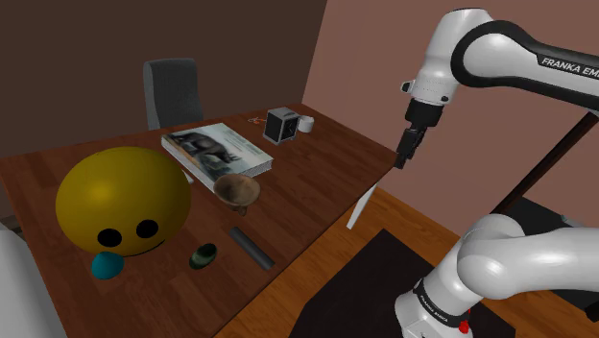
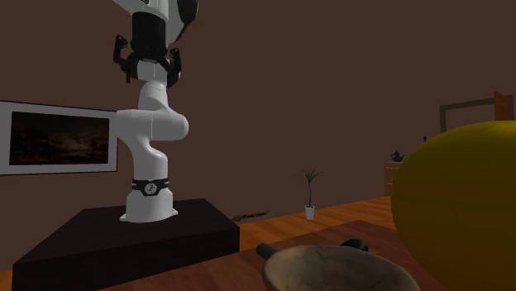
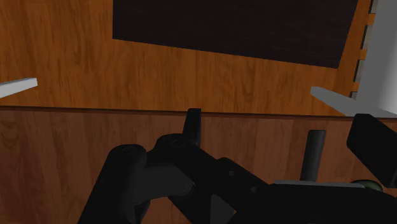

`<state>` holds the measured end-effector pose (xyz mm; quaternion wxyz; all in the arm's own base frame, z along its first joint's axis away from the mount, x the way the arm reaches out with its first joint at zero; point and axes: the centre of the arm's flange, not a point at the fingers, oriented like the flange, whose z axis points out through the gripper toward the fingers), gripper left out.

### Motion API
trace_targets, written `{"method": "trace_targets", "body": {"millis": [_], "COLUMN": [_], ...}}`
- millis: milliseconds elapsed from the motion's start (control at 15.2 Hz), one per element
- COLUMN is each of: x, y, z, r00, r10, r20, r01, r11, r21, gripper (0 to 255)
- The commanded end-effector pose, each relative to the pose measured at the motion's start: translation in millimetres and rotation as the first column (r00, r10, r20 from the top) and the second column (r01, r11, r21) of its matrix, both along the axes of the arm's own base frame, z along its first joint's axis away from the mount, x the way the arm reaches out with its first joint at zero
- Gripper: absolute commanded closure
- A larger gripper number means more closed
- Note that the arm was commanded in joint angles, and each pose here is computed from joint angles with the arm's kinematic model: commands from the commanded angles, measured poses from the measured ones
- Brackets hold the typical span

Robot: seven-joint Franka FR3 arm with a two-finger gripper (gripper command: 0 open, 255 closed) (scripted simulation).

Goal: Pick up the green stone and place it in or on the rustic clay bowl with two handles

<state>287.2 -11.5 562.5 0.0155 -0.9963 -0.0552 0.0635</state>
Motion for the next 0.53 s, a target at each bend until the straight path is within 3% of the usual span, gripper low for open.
{"method": "trace_targets", "body": {"millis": [0, 462], "x": [0.0, 56.8], "y": [0.0, 61.6], "z": [0.0, -46.1], "r00": [1.000, 0.990], "r10": [0.000, 0.137], "r20": [0.000, 0.019], "r01": [0.000, -0.136], "r11": [1.000, 0.990], "r21": [0.000, -0.046], "gripper": [0, 0]}}
